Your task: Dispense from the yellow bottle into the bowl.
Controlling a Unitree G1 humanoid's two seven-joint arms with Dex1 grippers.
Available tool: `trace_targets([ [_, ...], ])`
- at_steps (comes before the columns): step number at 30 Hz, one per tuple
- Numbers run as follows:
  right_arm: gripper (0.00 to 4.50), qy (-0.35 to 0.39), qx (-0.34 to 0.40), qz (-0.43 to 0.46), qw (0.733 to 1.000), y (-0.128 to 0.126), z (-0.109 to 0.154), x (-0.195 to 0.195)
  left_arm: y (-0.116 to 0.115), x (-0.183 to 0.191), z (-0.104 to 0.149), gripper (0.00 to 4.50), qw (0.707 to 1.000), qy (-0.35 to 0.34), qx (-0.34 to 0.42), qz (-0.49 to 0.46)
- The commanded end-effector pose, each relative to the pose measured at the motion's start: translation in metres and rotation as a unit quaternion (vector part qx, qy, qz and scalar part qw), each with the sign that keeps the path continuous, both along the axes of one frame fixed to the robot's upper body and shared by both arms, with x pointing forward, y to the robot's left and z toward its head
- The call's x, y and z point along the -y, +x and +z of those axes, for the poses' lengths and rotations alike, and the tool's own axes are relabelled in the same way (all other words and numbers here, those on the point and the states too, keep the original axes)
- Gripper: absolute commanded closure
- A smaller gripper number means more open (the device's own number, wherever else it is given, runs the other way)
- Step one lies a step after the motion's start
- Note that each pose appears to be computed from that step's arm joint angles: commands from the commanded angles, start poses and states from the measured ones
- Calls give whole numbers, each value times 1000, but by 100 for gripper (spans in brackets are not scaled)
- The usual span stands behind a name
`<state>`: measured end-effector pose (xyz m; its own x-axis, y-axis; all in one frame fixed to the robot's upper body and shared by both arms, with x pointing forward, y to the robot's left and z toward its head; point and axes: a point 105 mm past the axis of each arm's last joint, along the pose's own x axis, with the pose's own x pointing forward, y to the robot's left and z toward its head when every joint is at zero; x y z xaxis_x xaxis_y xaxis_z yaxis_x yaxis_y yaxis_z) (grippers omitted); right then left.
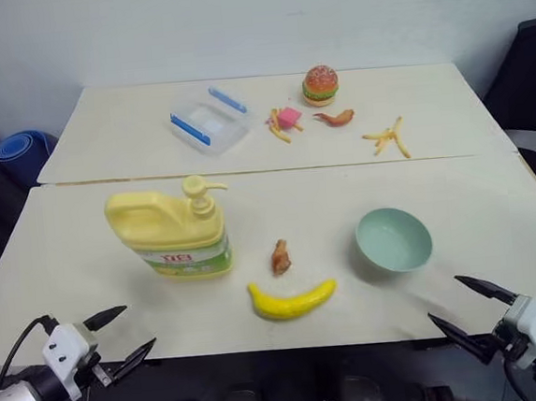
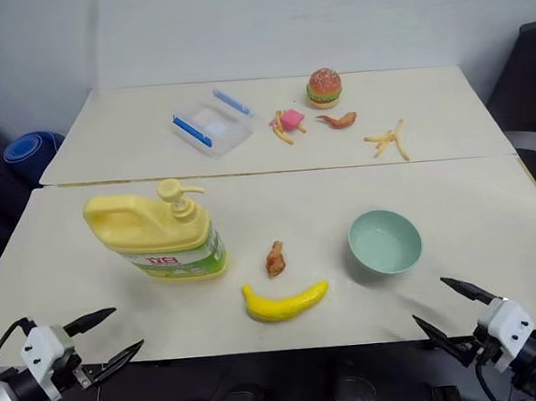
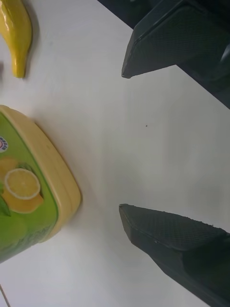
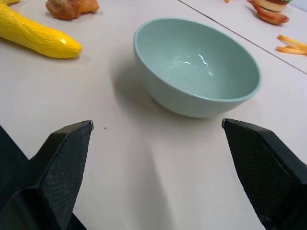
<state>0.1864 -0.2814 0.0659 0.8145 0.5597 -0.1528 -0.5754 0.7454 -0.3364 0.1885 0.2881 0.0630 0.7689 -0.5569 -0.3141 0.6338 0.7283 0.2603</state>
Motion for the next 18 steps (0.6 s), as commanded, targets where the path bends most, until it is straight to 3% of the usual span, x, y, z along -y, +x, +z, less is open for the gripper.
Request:
trace_targets([
  [1,0,7,18,9,1000,5,14,-4,3,4,10,4,1000,3,26,-12],
  [8,0,14,-34,55,998,39,21,-56,3,54,40,4,987,-108,1,-118],
  [12,0,1,-34,53,998,69,23,-77,3,83,53,4,979,-112,6,-170],
  [18,0,-28,-41,177,983,58,29,-115,2,81,56,4,981,-108,7,-162],
])
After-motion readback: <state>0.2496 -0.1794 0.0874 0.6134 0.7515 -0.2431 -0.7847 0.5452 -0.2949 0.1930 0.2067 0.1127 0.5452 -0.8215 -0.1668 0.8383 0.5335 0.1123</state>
